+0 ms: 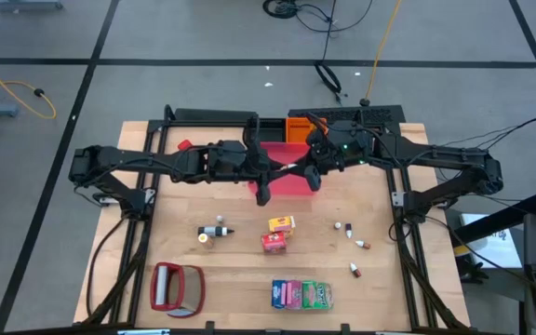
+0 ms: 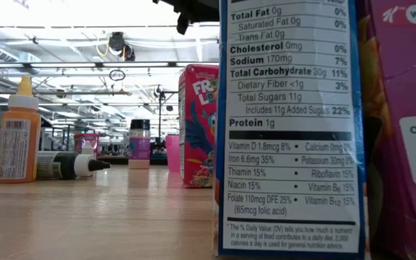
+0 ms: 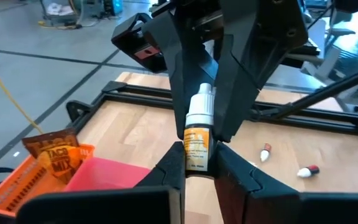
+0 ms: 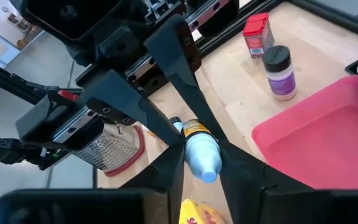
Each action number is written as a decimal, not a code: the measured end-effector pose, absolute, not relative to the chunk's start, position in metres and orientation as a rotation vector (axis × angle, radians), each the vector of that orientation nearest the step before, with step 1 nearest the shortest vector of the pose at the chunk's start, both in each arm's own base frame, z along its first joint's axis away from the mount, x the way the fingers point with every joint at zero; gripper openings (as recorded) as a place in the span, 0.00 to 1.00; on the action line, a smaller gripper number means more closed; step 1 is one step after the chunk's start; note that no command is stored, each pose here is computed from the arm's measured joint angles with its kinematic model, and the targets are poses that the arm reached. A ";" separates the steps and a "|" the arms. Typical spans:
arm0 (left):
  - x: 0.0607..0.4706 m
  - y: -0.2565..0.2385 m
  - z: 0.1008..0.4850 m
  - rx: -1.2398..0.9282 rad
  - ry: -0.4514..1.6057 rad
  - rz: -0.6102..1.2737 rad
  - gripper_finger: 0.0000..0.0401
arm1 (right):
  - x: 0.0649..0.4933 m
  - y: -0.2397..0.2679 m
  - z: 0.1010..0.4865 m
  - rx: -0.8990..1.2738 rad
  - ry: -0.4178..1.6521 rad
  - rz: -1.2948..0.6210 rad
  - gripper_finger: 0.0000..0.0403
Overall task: Pick & Place Kitchen Items
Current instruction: Put the small yellow food coloring bottle into the black bin, then put the small brown food coloring bottle into the black bin
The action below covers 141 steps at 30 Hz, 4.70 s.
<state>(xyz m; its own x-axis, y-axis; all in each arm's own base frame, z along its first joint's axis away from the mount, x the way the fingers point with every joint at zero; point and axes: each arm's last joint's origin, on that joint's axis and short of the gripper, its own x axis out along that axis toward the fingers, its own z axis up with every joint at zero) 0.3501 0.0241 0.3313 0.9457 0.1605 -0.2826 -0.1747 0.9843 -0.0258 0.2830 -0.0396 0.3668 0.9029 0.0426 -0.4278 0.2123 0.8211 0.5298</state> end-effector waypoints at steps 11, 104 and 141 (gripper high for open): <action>0.344 0.060 0.328 -0.046 0.319 0.372 0.10 | 0.280 -0.040 0.364 0.564 0.486 -0.081 0.25; 0.309 0.188 0.296 -0.369 0.415 0.389 0.50 | 0.279 -0.042 0.360 0.518 0.508 -0.150 0.25; 0.282 0.033 0.384 -0.109 0.251 0.010 0.50 | 0.255 0.007 0.334 0.426 0.956 0.148 0.25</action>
